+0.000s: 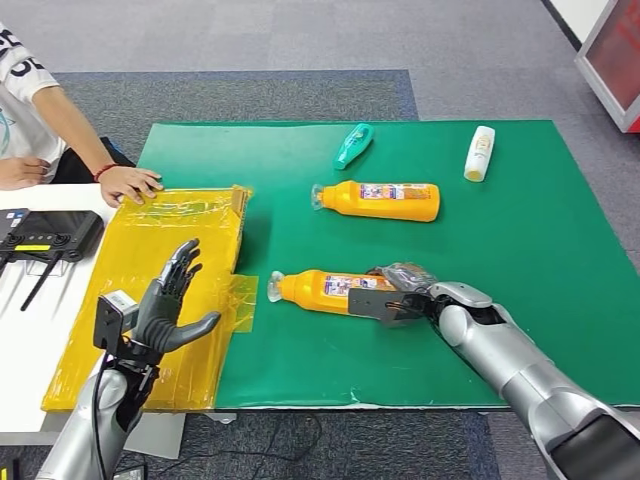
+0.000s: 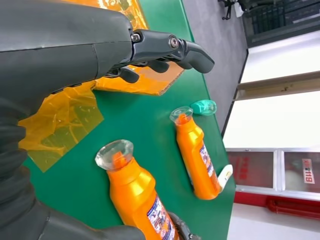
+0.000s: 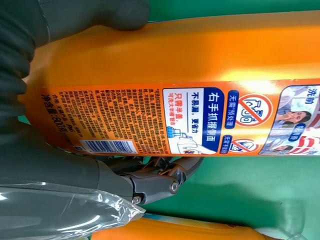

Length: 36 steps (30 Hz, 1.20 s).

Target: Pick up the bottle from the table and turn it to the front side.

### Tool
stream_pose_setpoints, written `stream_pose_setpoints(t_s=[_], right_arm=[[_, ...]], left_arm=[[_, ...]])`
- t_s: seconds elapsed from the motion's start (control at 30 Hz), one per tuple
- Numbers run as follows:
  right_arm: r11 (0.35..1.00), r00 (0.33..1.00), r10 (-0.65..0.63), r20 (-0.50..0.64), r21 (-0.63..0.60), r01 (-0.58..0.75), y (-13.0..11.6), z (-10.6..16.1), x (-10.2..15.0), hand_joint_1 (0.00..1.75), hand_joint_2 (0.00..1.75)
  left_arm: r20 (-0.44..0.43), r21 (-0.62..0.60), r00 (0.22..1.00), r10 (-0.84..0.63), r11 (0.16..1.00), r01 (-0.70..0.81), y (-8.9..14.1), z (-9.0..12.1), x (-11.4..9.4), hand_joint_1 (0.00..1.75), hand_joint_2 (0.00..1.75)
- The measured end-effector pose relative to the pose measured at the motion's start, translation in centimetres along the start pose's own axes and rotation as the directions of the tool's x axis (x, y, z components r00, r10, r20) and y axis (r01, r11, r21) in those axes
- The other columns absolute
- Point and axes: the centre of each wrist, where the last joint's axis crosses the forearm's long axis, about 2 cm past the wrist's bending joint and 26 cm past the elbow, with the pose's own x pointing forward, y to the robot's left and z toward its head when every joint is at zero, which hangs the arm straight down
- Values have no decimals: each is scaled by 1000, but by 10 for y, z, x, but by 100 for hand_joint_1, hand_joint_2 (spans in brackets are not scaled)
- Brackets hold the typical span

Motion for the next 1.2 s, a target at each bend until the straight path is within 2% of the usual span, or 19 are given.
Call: stream_pose_setpoints(t_s=[0.07,0.13,0.23,0.37,0.53,0.73,0.93,1.03,1.2], right_arm=[[1000,999,-29,30,4,28,2,1,-1,175,175],[994,988,-111,111,20,110,7,3,-7,175,175],[961,928,-274,254,41,273,24,13,-23,175,175],[911,853,-399,337,38,411,43,27,-42,175,175],[870,803,-468,369,34,491,54,38,-55,175,175],[786,677,-559,478,45,617,70,47,-63,175,175],[745,631,-591,502,40,666,76,51,-67,175,175],[681,528,-632,568,82,727,80,50,-61,175,175],[536,280,-679,679,197,821,87,44,-37,175,175]], left_arm=[[2,-2,1000,2,1000,-2,0,-1,0,0,175],[10,-6,1000,8,1000,-8,1,-2,1,0,175],[30,-11,999,17,1000,-17,3,-4,2,0,175],[39,-10,999,22,1000,-22,6,-3,1,0,175],[40,-12,999,24,1000,-23,7,-2,0,0,175],[46,-11,999,29,1000,-28,7,-2,-1,0,175],[46,-11,999,30,1000,-30,7,-2,-2,0,175],[46,-11,998,33,999,-32,6,-2,-2,0,175],[47,-15,998,39,999,-38,5,-2,-2,0,175]])
